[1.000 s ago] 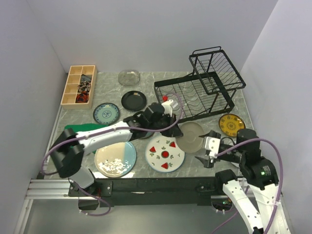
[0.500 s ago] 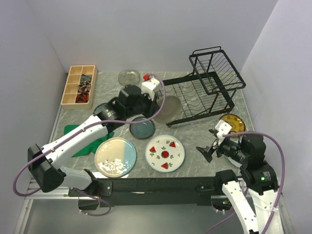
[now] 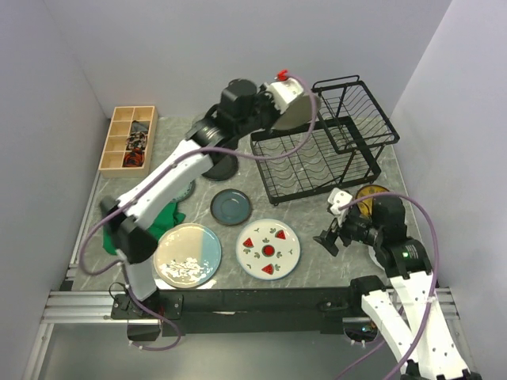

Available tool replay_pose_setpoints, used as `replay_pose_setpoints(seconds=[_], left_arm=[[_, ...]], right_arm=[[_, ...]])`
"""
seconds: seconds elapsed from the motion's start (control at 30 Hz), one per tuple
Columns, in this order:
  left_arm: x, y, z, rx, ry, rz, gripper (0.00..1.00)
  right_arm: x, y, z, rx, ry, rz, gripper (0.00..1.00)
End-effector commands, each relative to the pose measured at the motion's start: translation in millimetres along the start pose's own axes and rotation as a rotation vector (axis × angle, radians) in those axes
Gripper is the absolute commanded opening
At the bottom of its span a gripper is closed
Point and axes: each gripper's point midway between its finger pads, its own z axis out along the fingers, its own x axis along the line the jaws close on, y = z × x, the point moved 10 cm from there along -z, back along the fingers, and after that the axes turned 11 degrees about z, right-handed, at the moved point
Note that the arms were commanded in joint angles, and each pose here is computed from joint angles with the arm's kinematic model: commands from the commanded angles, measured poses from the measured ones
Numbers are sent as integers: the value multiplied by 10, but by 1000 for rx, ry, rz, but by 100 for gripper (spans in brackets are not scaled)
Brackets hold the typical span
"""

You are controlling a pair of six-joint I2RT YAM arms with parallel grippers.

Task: Load the plates into the dish rack
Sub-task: Pass the plate from the left arm to the right

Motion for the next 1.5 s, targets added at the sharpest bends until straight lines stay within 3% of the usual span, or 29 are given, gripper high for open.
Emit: replay_pose_setpoints(seconds=[0.0, 0.17, 0.3, 0.47, 0.63, 0.83, 0.93, 1.07, 1.23, 1.47], left_arm=[[340, 265, 312, -125, 114, 159, 1], [506, 286, 602, -225, 186, 226, 1], [710, 254, 701, -319, 212, 227, 1], [811, 269, 788, -441, 217, 232, 1], [795, 206, 821, -459, 191, 227, 1], [753, 356, 507, -472, 116, 171, 1], [710, 466, 238, -472, 44, 112, 1], [610, 636, -210, -491, -80, 46, 1], [327, 502, -550, -423, -252, -73, 1], [-5, 321, -1068, -366, -388, -120, 1]], right_arm=[[-198, 42, 96, 3, -62, -143, 100], [-456, -17, 120, 67, -341, -27, 100], [-549, -3, 134, 58, -431, 36, 100], [-555, -53, 217, 95, -380, 70, 100], [-528, -73, 251, 125, -303, 63, 100], [-280, 51, 146, 107, -9, -66, 100], [-120, 358, -116, 62, 71, -137, 100], [129, 1092, -700, -81, 89, -277, 100], [0, 1669, -886, -85, 14, -222, 100], [-122, 2260, -1004, -217, -72, -147, 100]])
